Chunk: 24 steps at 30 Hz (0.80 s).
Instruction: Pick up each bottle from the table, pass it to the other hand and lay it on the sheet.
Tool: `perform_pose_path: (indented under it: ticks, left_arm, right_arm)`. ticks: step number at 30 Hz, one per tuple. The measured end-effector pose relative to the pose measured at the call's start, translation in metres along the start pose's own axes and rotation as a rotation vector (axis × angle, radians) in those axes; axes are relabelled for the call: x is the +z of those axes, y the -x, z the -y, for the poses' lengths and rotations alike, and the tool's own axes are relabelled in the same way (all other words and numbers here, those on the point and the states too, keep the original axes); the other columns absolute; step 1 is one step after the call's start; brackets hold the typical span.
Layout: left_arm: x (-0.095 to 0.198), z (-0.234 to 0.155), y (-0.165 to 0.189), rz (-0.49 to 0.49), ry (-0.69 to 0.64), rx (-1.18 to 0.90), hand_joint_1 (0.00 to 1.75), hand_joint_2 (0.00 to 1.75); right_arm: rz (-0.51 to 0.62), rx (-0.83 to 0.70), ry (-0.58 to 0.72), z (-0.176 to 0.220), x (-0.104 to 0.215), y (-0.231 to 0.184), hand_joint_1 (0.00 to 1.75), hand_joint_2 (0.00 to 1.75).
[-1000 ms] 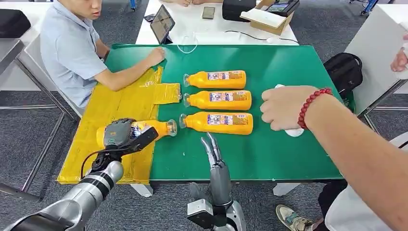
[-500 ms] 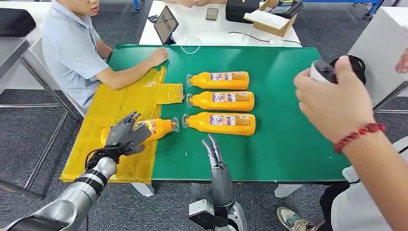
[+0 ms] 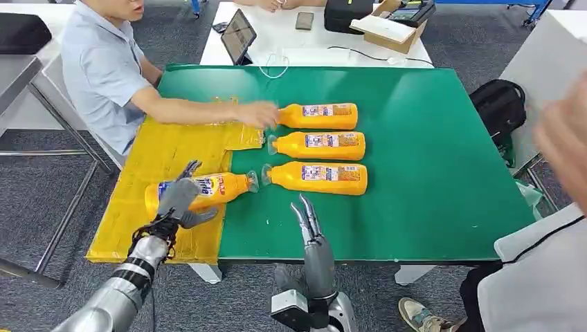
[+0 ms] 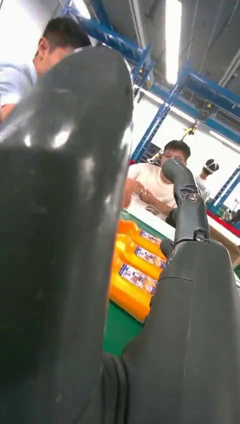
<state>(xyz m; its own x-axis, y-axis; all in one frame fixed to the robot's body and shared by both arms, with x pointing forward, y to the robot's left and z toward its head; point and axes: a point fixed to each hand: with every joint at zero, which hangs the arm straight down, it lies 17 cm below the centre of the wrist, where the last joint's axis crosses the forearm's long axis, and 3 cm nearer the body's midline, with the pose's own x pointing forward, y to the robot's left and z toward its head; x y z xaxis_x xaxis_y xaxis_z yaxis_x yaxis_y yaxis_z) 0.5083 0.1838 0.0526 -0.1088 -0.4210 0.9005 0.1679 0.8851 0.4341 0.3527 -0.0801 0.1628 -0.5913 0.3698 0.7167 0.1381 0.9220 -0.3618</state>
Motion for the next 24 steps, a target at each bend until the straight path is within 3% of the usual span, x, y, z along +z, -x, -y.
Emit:
perform_pose_path:
  ticks: [6, 7, 14, 20, 24]
  left_arm:
    - [0.025, -0.018, -0.029, 0.091, -0.126, 0.189, 0.00, 1.75]
    - [0.031, -0.024, -0.035, 0.112, -0.161, 0.212, 0.00, 1.75]
    - [0.083, -0.085, -0.109, 0.349, -0.458, 0.493, 0.00, 1.75]
    - [0.129, -0.109, -0.146, 0.458, -0.566, 0.597, 0.00, 1.75]
    - [0.144, -0.117, -0.166, 0.504, -0.659, 0.483, 0.00, 1.75]
  right_arm:
    - [0.004, 0.053, -0.001, 0.009, 0.006, 0.004, 0.00, 0.00]
    - [0.012, 0.067, -0.001, 0.011, 0.007, 0.003, 0.00, 1.75]
    - [0.092, 0.267, -0.019, 0.037, 0.004, 0.005, 0.00, 1.75]
    - [-0.060, 0.503, -0.089, 0.067, 0.008, 0.072, 0.00, 1.75]
    - [-0.118, 0.605, -0.151, 0.076, 0.006, 0.116, 0.00, 1.75]
